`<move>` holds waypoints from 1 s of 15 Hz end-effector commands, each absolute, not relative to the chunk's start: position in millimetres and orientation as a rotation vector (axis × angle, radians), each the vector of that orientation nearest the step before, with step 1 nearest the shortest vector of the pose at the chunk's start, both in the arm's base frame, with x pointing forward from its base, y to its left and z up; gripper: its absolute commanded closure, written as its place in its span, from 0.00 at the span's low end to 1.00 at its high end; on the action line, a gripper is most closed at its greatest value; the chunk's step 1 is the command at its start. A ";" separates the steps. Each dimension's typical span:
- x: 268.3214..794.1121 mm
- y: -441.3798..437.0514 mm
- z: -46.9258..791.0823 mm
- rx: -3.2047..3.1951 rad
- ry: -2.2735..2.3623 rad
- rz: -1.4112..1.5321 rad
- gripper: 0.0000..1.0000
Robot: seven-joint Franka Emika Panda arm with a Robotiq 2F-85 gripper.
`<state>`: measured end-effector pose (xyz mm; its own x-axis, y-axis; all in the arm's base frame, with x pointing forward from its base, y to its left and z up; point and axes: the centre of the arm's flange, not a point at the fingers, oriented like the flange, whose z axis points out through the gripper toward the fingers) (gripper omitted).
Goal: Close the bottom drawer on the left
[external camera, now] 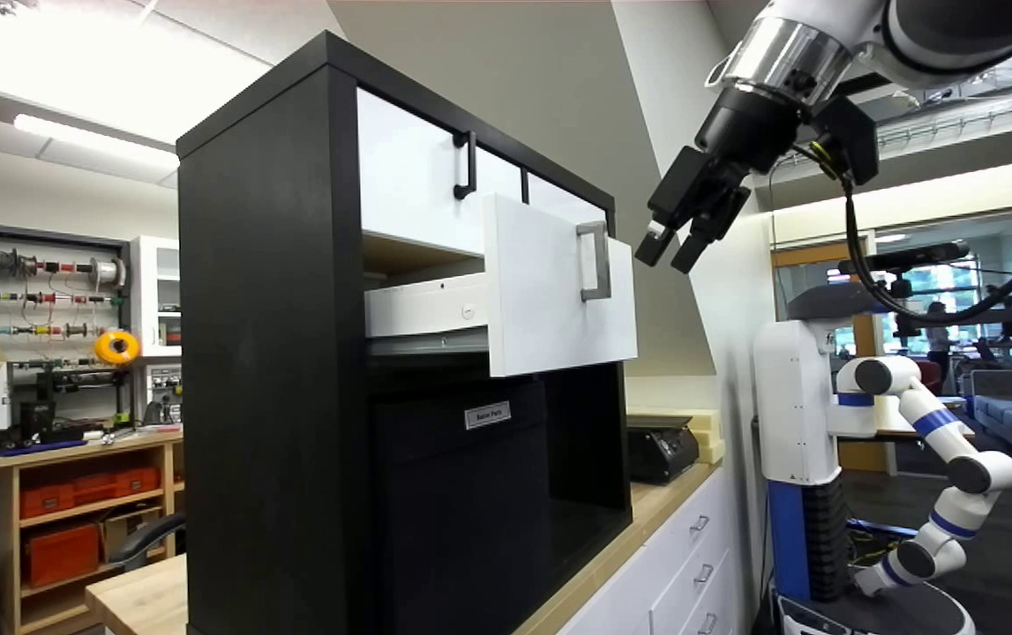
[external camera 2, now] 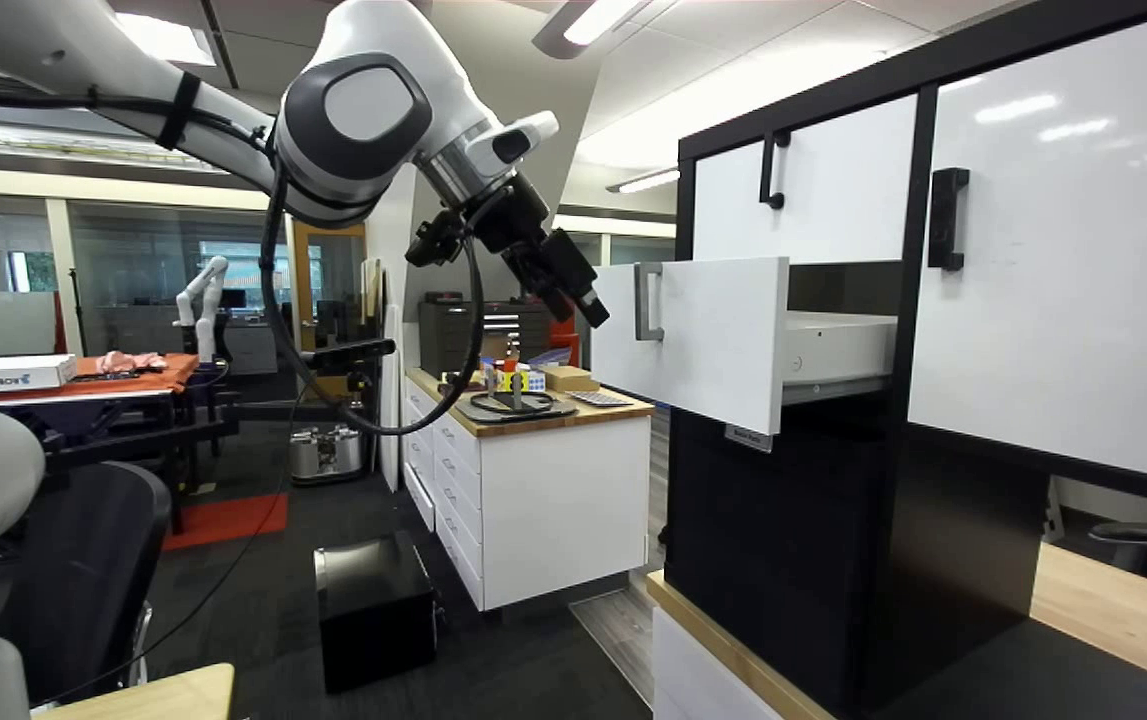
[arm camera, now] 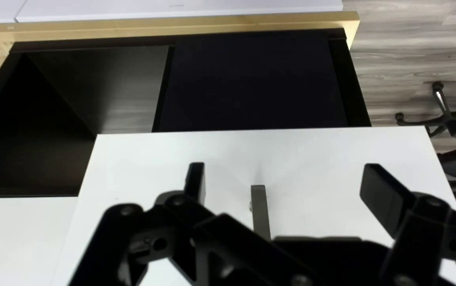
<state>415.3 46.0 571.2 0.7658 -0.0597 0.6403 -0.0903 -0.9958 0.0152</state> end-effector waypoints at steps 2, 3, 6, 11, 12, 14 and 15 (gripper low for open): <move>422.9 49.5 572.0 2.830 -0.073 1.224 0.00; 425.8 49.2 572.2 2.821 -0.062 1.252 0.00; 433.4 47.9 571.0 2.805 -0.046 1.301 0.00; 445.8 40.0 559.2 2.777 -0.013 1.317 0.00; 447.2 38.9 557.4 2.774 -0.006 1.317 0.25; 450.0 36.5 555.0 2.761 0.018 1.330 0.33; 451.2 36.0 553.8 2.753 0.029 1.335 0.41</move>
